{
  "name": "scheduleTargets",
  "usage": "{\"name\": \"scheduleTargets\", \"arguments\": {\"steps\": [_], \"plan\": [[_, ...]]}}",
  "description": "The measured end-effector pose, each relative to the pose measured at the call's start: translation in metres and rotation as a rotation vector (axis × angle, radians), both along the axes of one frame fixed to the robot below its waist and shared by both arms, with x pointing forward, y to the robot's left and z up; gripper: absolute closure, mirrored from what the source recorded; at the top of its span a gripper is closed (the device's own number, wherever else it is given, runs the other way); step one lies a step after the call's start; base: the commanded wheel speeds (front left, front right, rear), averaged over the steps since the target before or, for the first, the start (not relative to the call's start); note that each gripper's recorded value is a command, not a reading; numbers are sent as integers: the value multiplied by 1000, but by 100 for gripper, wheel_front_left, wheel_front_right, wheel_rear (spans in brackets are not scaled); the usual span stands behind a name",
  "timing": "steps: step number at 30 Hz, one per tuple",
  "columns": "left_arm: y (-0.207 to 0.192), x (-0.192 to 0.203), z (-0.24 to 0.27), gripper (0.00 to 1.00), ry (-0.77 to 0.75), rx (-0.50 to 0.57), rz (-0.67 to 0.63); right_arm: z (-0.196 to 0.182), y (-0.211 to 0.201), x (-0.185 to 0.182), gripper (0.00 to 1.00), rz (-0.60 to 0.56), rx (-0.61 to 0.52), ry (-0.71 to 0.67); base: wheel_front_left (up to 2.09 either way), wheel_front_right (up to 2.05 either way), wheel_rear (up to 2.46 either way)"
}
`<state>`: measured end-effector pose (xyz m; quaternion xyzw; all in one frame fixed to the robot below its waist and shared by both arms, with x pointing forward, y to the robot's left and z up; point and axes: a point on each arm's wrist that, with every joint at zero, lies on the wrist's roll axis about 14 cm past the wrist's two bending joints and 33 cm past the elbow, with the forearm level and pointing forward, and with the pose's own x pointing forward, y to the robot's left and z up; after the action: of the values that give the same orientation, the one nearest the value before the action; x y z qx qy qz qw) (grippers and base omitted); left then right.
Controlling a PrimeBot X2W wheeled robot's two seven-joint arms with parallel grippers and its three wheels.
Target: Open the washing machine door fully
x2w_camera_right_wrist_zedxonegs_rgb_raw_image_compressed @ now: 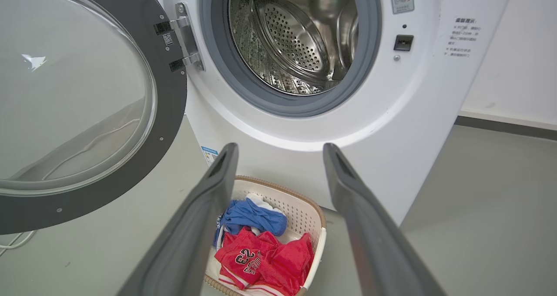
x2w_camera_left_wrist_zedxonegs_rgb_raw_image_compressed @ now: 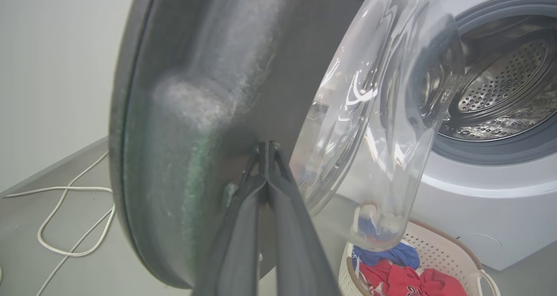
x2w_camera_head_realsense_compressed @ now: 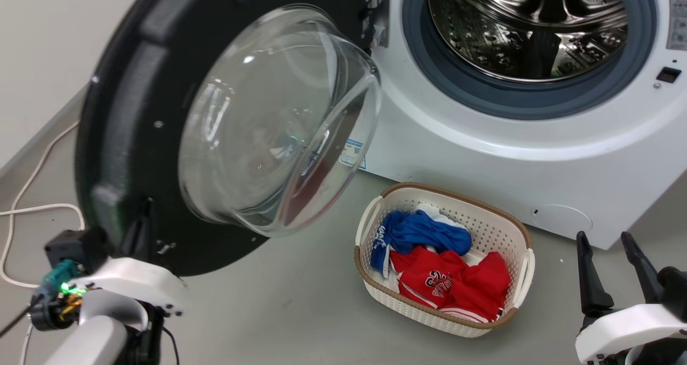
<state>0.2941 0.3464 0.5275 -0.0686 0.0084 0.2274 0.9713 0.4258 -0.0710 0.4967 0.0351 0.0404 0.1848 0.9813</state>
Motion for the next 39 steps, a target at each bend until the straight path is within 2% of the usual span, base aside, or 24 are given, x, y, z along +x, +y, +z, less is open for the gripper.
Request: {"name": "scheduleTargets", "arguments": {"steps": [13, 20, 30, 38, 39], "plan": [[65, 20, 6, 100, 1, 45, 87, -6, -19, 4, 0, -51, -20, 21, 0, 0, 0], [80, 23, 6, 100, -3, 46, 110, -5, -22, 4, 0, -59, -21, 19, 0, 0, 0], [70, 4, 17, 100, -69, 74, 117, 5, -24, -8, 0, -64, 6, -3, 0, 0, 0], [38, -21, 31, 100, -141, 130, 93, 19, -17, -19, 0, -42, 23, -39, 0, 0, 0], [19, -28, 27, 100, -139, 141, 61, 23, -20, -23, 0, -48, 24, -55, 0, 0, 0]]}}
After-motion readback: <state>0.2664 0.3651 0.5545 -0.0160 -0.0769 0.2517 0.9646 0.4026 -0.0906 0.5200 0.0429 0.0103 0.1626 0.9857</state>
